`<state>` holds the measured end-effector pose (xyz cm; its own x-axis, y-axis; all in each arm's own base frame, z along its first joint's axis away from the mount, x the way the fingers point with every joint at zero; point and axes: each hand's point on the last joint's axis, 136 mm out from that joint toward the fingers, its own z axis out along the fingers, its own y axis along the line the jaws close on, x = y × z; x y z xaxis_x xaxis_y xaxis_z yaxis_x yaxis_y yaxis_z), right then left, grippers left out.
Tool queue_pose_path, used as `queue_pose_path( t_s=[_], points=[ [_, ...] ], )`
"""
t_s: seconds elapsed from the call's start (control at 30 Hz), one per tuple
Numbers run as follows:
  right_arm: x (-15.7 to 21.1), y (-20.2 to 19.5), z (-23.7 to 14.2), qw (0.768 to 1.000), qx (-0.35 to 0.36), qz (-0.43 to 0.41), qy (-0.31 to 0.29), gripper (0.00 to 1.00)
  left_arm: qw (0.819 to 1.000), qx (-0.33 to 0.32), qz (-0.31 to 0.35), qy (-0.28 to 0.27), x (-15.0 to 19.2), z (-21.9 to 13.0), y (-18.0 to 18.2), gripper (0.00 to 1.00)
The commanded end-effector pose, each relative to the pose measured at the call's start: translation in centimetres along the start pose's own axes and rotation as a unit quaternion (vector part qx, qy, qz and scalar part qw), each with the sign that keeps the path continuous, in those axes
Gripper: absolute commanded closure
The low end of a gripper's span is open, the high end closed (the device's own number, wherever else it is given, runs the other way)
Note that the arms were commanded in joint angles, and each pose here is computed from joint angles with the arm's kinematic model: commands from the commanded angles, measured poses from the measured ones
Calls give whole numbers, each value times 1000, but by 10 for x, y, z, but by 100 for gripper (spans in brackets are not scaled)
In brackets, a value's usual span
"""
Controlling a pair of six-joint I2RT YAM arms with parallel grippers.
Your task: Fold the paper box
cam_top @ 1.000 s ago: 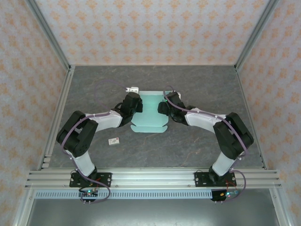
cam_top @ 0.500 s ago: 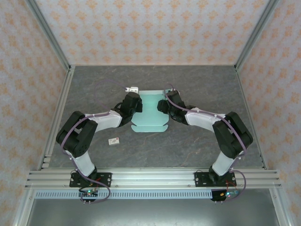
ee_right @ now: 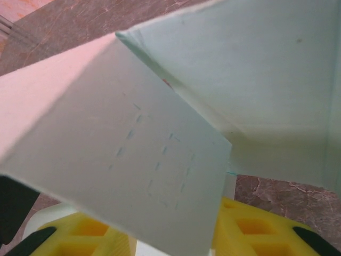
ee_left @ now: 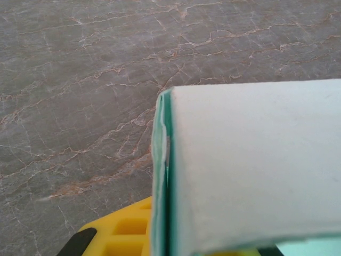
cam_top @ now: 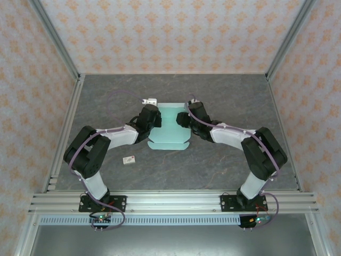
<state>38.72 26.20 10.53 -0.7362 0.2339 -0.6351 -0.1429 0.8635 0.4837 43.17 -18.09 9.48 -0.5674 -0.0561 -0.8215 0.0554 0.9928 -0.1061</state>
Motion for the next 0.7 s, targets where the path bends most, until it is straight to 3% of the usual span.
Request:
queue_pose_path(
  t_s=[0.0, 0.37, 0.67],
  points=[
    [4, 17, 7, 999, -33, -12, -2, 65, 1000, 14, -10, -18, -17, -5, -9, 100],
    [10, 18, 6, 999, -30, -27, 9, 71, 1000, 12, -12, -15, -13, -2, -8, 100],
    [5, 8, -41, 996, 5, -83, 11, 55, 1000, -11, -6, -14, -12, -1, 1, 100]
  ],
)
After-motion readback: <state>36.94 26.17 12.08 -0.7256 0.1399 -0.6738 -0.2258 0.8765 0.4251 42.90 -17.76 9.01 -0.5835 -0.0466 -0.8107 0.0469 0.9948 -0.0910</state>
